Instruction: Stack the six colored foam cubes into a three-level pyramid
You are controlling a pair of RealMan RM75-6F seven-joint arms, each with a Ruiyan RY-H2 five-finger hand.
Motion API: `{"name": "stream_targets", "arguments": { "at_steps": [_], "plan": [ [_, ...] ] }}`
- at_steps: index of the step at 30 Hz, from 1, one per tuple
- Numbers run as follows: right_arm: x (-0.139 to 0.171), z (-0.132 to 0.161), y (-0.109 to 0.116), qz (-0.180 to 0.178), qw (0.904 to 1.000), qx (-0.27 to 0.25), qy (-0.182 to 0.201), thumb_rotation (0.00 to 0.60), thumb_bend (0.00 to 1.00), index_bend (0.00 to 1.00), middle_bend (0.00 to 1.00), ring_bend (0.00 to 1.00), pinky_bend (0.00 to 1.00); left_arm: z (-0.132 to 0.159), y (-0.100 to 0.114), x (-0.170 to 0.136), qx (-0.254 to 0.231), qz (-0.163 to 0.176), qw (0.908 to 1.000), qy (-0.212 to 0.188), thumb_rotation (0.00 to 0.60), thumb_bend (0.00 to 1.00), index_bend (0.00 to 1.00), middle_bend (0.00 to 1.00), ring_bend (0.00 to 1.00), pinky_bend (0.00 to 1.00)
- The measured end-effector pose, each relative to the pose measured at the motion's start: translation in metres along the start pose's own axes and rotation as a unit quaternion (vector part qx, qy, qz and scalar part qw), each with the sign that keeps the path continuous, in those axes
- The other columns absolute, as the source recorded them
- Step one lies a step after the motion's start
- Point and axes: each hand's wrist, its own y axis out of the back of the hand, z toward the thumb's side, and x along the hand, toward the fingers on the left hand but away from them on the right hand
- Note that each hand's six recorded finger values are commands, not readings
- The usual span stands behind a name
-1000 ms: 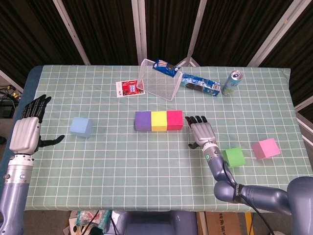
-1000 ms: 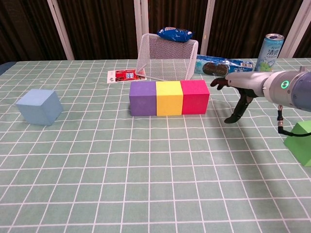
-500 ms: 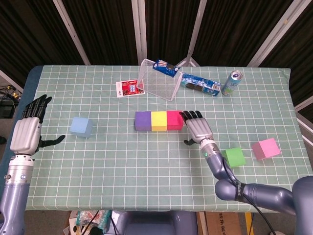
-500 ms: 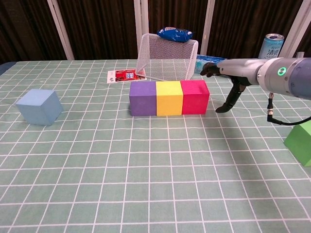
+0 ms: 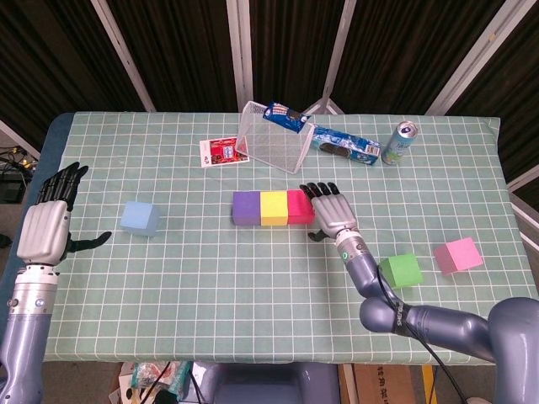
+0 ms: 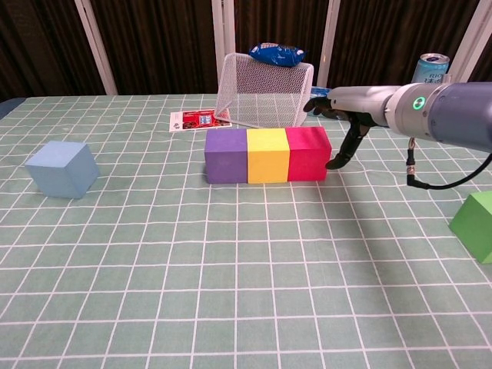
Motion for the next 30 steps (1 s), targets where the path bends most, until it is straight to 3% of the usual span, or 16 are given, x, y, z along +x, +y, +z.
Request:
{"name": "stream_targets", "arguments": {
  "at_steps": [10,15,30],
  "plan": [
    [-0.007,0.003,-0.003,0.003,1.0,-0.004,-0.002,0.6,0.25,0.0,0.11,0.0,0.0,0.0,0.0,0.001,0.0,0.002,1.0,0.001,0.6,0.08,0.0,0.0,0.0,0.04],
    [-0.013,0.008,-0.003,0.004,1.0,-0.007,0.0,0.6,0.25,0.0,0.17,0.03,0.0,-0.001,0.0,0.001,0.0,0.001,1.0,0.003,0.6,0.08,0.0,0.0,0.0,0.04],
    [-0.03,0.019,-0.007,0.005,0.9999,-0.01,0.001,0.6,0.25,0.0,0.17,0.03,0.0,-0.007,-0.001,0.004,0.0,-0.001,0.9999,0.012,0.6,0.08,0.0,0.0,0.0,0.04]
  ]
}}
